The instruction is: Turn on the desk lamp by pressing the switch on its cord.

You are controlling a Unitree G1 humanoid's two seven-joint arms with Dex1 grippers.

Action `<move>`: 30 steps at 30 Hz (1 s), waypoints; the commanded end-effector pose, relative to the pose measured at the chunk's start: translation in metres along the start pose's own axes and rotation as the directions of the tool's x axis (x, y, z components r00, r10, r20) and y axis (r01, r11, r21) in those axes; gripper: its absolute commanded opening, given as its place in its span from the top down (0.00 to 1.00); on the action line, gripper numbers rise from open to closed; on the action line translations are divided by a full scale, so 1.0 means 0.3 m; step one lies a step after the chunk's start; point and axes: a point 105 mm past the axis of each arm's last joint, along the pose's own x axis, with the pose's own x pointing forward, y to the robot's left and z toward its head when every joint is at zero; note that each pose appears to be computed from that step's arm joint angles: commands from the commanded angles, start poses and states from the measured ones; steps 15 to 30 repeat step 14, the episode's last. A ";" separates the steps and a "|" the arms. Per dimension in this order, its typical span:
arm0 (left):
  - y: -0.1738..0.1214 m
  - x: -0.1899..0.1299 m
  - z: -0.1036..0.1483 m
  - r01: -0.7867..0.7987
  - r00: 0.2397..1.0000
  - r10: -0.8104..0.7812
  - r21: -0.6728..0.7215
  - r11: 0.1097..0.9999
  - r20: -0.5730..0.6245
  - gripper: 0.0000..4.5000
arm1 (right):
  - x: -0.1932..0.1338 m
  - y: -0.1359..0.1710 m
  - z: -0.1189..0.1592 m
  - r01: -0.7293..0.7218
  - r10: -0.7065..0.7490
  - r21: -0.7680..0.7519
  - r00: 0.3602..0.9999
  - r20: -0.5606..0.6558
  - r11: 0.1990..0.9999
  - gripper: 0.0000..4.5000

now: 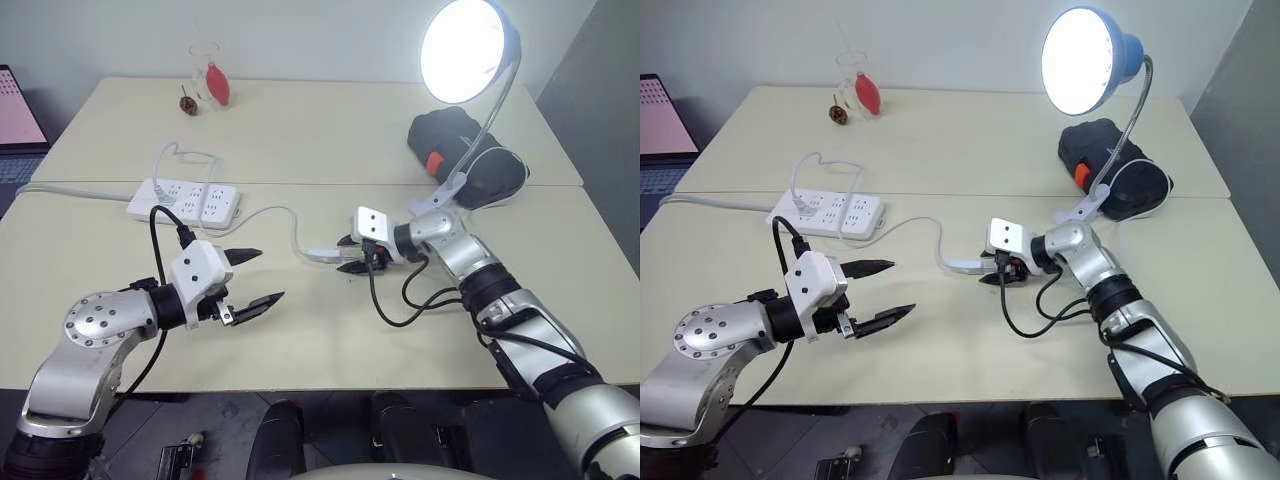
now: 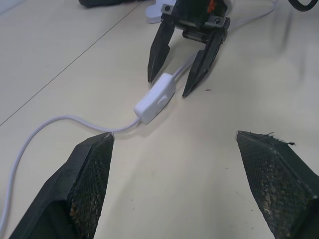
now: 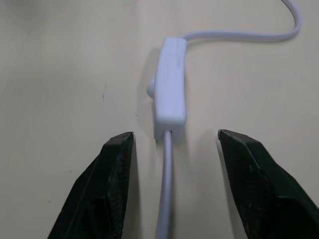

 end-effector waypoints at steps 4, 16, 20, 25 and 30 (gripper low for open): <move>0.017 -0.052 0.018 0.023 0.998 -0.021 0.018 1.000 -0.067 0.10 | -0.194 0.018 0.109 0.036 -0.033 -0.031 0.994 0.103 0.999 0.01; 0.016 -0.086 0.039 0.051 0.994 -0.050 0.008 0.999 -0.092 0.10 | -0.329 0.135 0.163 0.077 -0.082 0.046 0.988 0.134 0.996 0.01; 0.016 -0.086 0.039 0.051 0.994 -0.050 0.008 0.999 -0.092 0.10 | -0.329 0.135 0.163 0.077 -0.082 0.046 0.988 0.134 0.996 0.01; 0.016 -0.086 0.039 0.051 0.994 -0.050 0.008 0.999 -0.092 0.10 | -0.329 0.135 0.163 0.077 -0.082 0.046 0.988 0.134 0.996 0.01; 0.016 -0.086 0.039 0.051 0.994 -0.050 0.008 0.999 -0.092 0.10 | -0.329 0.135 0.163 0.077 -0.082 0.046 0.988 0.134 0.996 0.01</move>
